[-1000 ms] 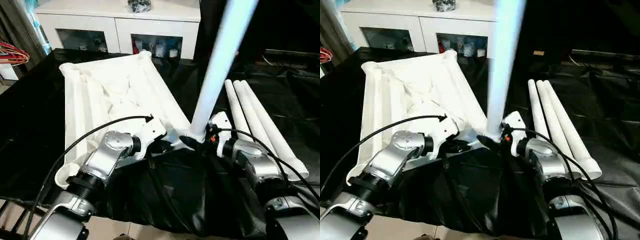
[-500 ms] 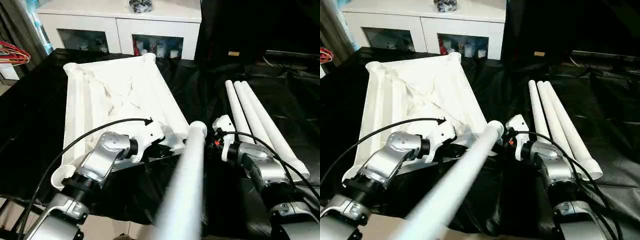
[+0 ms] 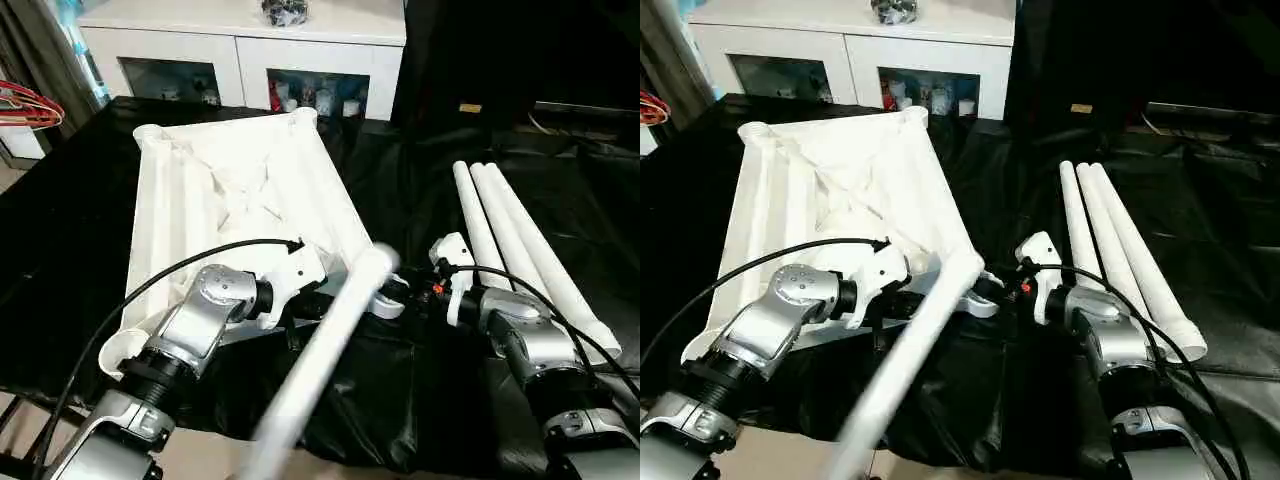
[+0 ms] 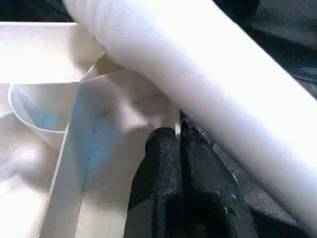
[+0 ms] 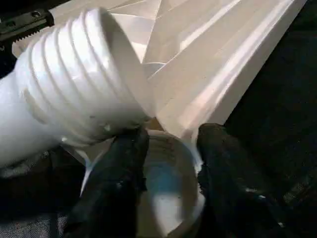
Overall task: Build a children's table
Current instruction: Insert table leg to table base
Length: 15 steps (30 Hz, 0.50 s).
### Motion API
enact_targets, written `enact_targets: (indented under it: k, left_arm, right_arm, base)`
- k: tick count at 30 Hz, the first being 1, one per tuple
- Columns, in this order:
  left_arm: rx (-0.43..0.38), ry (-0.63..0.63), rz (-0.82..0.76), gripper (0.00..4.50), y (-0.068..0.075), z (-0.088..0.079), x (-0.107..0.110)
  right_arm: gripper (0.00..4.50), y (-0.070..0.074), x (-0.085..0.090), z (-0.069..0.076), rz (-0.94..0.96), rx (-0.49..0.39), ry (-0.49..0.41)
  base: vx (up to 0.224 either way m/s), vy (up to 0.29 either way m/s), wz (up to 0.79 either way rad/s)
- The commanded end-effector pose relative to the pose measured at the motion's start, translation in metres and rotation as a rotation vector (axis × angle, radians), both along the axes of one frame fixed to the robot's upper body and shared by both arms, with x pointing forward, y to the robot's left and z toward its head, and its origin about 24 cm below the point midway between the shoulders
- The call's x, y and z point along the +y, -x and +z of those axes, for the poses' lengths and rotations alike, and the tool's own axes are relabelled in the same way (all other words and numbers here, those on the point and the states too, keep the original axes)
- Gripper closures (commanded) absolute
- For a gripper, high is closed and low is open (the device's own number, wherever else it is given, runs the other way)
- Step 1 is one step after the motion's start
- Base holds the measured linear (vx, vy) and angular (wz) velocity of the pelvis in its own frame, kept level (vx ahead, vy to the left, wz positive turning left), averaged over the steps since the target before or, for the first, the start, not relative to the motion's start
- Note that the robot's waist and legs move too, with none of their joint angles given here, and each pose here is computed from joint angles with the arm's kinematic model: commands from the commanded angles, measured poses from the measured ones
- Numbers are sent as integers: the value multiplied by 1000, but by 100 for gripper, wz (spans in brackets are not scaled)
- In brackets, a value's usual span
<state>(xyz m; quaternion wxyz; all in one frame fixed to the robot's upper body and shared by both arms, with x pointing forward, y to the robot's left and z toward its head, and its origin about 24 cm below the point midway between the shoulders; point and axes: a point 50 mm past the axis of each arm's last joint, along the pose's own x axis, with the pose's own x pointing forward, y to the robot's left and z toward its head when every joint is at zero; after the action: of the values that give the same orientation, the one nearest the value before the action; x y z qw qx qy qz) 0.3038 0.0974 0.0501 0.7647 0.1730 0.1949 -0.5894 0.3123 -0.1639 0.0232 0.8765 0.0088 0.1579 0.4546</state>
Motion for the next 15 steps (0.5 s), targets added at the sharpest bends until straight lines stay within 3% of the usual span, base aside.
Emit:
enact_targets:
  k: [1,6,10,15]
  left_arm:
    - [-10,20,-62,450,5,4,-13]
    - [-12,13,-57,450,4,3,-13]
    - [-10,12,-57,450,4,3,-13]
    - [-7,9,-59,450,4,3,-13]
  right_arm:
    - [301,9,12,-12,69,55,15]
    - [322,8,11,-14,47,46,42]
    - [322,0,6,-14,-63,18,93]
    - [289,-10,-2,-8,-164,-9,94]
  base:
    - [0,0,0]
    - [0,0,0]
    - [0,0,0]
    - [0,0,0]
